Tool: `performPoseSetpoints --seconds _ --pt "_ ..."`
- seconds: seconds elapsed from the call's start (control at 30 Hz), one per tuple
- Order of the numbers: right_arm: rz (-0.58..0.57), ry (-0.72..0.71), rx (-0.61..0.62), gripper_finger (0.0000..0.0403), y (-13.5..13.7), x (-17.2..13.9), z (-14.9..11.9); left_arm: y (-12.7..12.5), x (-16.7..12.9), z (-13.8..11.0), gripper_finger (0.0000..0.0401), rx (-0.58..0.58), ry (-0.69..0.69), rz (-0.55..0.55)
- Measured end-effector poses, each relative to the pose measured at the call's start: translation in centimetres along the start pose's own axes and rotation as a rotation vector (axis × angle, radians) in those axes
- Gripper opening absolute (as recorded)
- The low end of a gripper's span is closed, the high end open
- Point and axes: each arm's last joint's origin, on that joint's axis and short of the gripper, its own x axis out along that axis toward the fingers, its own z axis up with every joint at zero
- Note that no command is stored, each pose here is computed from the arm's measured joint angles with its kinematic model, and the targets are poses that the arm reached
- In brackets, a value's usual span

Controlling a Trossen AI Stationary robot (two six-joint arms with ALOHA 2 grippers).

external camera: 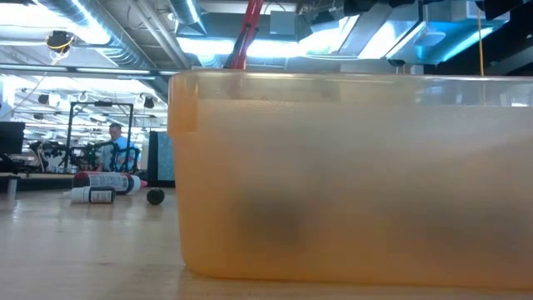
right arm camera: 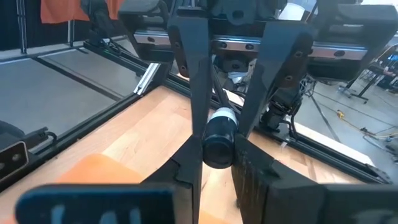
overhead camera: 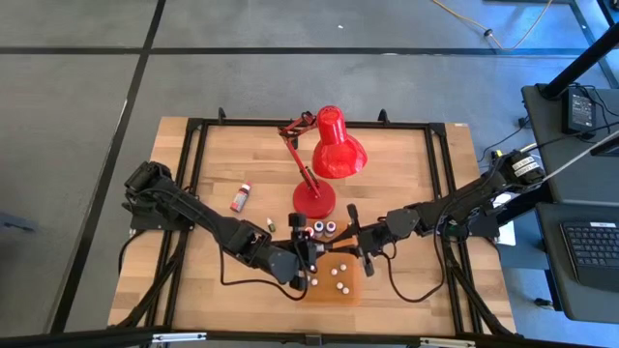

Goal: Pick & Place food coloring
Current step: Put the small black food coloring bottle into the orange bin

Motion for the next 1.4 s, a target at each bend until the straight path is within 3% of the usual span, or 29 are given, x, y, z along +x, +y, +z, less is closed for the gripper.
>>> performPoseSetpoints --seconds 0.17,0.4,0.93,1.4 --pt "-0.068 0.019 -0.018 0.0074 0.3 -0.1 0.1 -0.1 -0.6 -0.3 0.0138 0.023 0.02 0.026" --pt "-0.077 -0.036 -0.088 0.0069 1.1 -0.3 1.0 -0.3 -1.8 -0.9 0.0154 -0.047 -0.022 0.027" --pt "-0.061 -0.088 -0.113 0.0073 1.8 -0.5 1.7 0.4 -2.1 -5.2 0.015 -0.108 -0.458 -0.017" --pt "-0.095 -0.139 -0.108 0.0069 1.3 -0.5 2.1 0.4 -2.1 -5.2 0.0154 -0.101 -0.475 -0.015"
